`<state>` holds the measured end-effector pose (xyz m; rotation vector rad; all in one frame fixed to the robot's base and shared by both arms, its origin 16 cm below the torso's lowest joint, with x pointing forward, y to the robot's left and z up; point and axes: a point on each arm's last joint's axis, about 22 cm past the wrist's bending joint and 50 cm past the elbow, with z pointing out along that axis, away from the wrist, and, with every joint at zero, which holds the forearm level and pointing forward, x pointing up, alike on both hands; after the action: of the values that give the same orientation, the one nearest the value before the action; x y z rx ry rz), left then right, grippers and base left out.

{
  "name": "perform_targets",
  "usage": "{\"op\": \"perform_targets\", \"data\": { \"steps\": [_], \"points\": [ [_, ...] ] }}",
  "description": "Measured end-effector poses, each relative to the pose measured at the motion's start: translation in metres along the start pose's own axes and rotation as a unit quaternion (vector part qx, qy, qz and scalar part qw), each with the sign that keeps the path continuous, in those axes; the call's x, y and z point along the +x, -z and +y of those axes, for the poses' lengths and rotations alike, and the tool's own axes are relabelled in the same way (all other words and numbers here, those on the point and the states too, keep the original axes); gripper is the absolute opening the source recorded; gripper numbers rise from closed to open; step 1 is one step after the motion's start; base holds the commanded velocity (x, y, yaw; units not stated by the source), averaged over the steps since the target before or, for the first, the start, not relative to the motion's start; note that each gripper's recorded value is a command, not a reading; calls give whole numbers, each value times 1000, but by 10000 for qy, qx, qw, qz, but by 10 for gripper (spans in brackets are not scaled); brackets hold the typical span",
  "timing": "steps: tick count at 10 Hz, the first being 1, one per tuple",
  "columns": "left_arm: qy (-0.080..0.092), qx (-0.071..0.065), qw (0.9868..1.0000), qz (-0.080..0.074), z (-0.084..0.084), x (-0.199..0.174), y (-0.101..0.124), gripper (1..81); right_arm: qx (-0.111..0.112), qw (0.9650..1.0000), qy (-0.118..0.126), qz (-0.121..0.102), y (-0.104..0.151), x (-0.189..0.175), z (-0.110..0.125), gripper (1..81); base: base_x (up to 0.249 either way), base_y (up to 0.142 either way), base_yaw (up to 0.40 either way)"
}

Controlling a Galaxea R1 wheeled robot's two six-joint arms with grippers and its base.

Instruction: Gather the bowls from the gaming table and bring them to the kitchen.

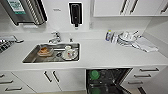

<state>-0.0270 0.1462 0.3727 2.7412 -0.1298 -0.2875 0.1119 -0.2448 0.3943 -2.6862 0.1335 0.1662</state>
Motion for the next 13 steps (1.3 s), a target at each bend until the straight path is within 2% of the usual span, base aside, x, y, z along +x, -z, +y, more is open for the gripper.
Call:
{"op": "perform_targets", "data": {
  "steps": [3,5,7,9,10,12,13],
  "points": [
    [-72,37,9998,183,-11,32,-12,811,25,9987,190,465,-8,86,-5,811,0,0,0],
    [-83,79,9997,197,-18,35,-14,811,97,9961,267,833,-3,149,-17,811,0,0,0],
    [-72,118,9998,131,-23,27,-13,811,234,9937,74,1097,4,195,-33,811,0,0,0],
    [-65,170,9998,107,-31,24,-11,811,477,9871,-209,1511,18,245,-50,811,0,0,0],
    [-66,219,9997,103,-39,23,-9,811,542,9852,-394,1576,25,261,-54,811,0,0,0],
    [-63,270,9996,86,-46,22,-7,811,641,9833,-492,1628,33,266,-55,811,0,0,0],
    [-63,257,9996,91,-45,22,-7,811,690,9830,-517,1620,39,269,-57,811,0,0,0]
  ]
}}
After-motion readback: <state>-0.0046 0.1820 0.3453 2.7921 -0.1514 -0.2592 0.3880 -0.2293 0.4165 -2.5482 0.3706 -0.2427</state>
